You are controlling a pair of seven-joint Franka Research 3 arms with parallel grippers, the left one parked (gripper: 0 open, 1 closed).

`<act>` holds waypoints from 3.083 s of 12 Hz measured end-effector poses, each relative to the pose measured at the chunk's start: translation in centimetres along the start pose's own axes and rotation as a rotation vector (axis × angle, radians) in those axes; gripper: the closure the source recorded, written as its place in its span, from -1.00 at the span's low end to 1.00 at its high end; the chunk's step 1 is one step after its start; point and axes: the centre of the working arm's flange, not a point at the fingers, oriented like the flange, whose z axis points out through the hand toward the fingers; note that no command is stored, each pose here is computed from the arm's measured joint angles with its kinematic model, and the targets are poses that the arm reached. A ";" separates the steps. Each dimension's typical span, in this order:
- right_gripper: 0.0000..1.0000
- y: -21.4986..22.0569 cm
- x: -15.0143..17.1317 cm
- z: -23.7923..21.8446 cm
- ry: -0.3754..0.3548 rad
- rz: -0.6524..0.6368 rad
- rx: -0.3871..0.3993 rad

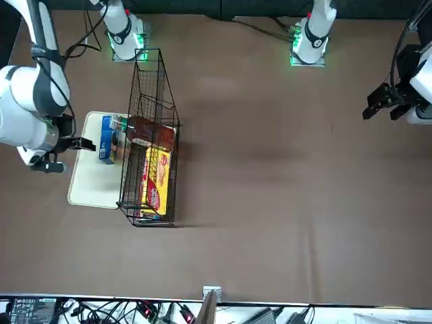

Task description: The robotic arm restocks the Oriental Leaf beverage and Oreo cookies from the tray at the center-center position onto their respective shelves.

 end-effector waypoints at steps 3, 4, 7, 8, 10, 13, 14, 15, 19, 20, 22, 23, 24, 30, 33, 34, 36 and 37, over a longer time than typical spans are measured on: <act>-0.99 -0.2 -0.7 3.2 0.006 -0.013 -0.012; -0.99 -0.1 -1.1 4.5 0.010 -0.021 -0.014; -0.99 0.2 -2.9 8.5 0.030 -0.057 -0.019; -0.99 0.3 -3.2 8.9 0.034 -0.058 -0.020; -0.99 0.3 -3.4 9.4 0.049 -0.060 -0.021; -0.99 0.2 -3.4 9.7 0.062 -0.064 -0.023; -0.99 0.1 -3.4 9.8 0.066 -0.068 -0.023; -0.99 -0.2 -3.4 9.9 0.066 -0.075 -0.024; -0.99 -1.0 -3.5 10.8 0.055 -0.091 -0.025; -0.99 -1.0 -3.5 10.9 0.052 -0.091 -0.025; -0.99 -1.0 -3.6 11.1 0.047 -0.092 -0.025; -0.99 -1.0 -3.7 11.3 0.044 -0.092 -0.025; -0.99 -1.0 -3.8 11.4 0.041 -0.094 -0.025; -0.99 -1.5 -3.9 13.3 0.020 -0.105 -0.026; -0.99 -1.5 -3.9 13.7 0.013 -0.105 -0.025; -0.99 -1.5 -3.9 13.8 0.010 -0.104 -0.025; -0.99 -1.4 -4.1 14.2 0.001 -0.104 -0.024; -0.99 -1.4 -4.3 14.5 -0.005 -0.103 -0.024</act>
